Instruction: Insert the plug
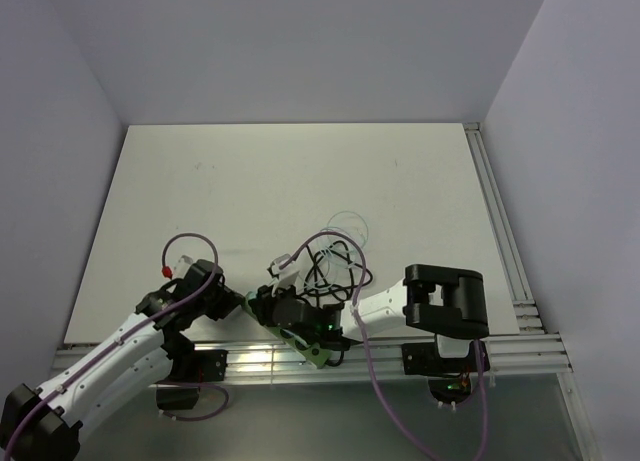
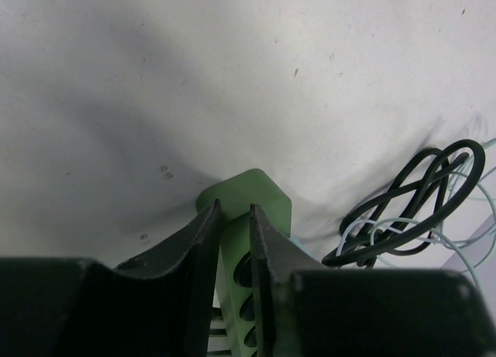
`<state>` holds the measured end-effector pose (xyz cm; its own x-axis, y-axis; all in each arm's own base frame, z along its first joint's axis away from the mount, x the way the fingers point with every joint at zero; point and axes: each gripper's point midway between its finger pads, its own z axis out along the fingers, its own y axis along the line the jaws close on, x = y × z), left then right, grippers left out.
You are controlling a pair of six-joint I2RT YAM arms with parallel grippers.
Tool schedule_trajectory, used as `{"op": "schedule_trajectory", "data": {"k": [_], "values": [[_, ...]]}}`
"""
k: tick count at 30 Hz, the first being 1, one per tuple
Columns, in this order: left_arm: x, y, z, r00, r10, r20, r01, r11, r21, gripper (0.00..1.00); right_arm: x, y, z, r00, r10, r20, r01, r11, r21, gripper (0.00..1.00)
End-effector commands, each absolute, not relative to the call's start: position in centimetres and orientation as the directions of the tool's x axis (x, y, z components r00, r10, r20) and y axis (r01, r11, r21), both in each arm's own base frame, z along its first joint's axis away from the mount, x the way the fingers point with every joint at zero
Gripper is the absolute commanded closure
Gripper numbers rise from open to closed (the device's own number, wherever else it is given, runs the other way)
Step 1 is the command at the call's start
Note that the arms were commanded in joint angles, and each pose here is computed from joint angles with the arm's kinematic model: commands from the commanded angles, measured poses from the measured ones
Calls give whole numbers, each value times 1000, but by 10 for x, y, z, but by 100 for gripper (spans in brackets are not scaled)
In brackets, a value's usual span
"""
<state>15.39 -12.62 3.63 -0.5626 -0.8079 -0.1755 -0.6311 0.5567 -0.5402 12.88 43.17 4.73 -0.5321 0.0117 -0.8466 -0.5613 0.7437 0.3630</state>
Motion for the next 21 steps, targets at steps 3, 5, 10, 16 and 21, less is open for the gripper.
{"op": "schedule_trajectory", "data": {"k": [3,5,10,16,21], "values": [[161,-122,64,-552,-800,-234,-583,571,-578,68,7,275,-131,-731,-605,-315,-648,761,42,100],[157,-112,73,-526,-814,-247,-601,561,-569,66,10,278,-125,-732,-596,-330,-641,767,37,100],[155,-110,82,-493,-840,-227,-610,520,-598,61,59,300,-85,-738,-503,-449,-583,811,49,100],[152,-121,76,-541,-820,-188,-597,532,-601,73,107,299,-65,-707,-478,-521,-560,828,0,100],[150,-127,74,-582,-792,-185,-569,559,-603,87,147,307,-55,-680,-459,-572,-544,839,-26,100]]}}
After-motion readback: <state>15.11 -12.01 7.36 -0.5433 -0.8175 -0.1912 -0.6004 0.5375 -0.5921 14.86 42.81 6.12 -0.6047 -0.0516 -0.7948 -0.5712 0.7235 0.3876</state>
